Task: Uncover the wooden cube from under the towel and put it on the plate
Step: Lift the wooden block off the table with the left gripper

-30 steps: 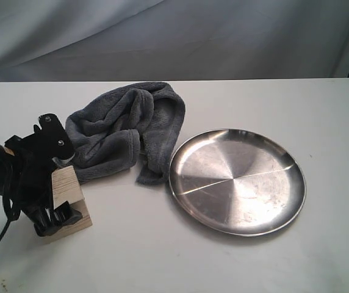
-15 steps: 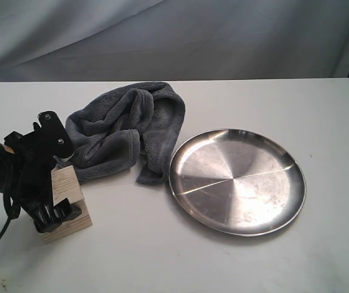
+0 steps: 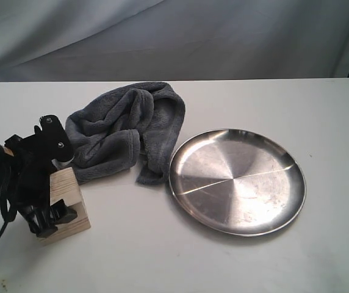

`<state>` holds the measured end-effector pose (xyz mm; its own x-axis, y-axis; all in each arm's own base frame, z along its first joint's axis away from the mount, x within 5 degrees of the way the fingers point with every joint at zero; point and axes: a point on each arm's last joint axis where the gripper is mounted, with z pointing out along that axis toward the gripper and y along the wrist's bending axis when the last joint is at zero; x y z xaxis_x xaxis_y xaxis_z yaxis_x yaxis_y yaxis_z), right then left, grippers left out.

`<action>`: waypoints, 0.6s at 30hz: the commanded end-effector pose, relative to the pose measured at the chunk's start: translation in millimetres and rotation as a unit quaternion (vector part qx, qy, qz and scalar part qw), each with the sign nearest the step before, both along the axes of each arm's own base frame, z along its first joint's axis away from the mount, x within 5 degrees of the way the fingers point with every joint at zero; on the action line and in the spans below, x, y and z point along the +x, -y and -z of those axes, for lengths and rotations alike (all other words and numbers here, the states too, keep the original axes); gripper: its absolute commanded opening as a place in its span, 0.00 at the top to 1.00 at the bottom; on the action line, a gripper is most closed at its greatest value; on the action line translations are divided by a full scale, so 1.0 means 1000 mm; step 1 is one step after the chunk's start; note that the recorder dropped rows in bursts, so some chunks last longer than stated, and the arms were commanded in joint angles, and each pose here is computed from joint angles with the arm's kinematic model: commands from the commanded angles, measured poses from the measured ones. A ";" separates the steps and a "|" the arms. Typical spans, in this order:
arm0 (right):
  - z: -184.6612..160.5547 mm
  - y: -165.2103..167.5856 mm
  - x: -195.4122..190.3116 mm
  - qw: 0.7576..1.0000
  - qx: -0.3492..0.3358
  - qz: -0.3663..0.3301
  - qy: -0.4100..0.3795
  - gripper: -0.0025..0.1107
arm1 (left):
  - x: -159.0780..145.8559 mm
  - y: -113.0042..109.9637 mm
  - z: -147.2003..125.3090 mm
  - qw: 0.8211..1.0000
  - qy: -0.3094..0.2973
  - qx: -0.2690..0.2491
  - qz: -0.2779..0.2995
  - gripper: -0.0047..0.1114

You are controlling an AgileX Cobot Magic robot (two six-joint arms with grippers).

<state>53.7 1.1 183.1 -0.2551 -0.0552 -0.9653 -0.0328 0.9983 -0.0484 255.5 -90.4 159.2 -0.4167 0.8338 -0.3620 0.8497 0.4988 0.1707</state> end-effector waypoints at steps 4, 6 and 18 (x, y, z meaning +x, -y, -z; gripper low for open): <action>0.001 0.000 0.000 1.000 0.001 -0.001 0.002 0.98 | -0.011 -0.001 -0.016 0.999 -0.026 0.013 0.034 0.94; 0.001 0.000 0.000 1.000 0.001 -0.001 0.002 0.98 | -0.012 0.000 -0.035 0.999 -0.004 0.003 0.034 0.94; 0.001 0.000 0.000 1.000 0.001 -0.001 0.002 0.98 | -0.033 0.001 -0.106 0.989 0.111 -0.099 -0.003 0.94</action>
<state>53.7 1.1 183.1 -0.2551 -0.0552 -0.9653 -0.0328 0.9983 -0.0484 223.9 -89.7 254.5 -0.3250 0.7687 -0.5509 0.8243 0.5158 0.2335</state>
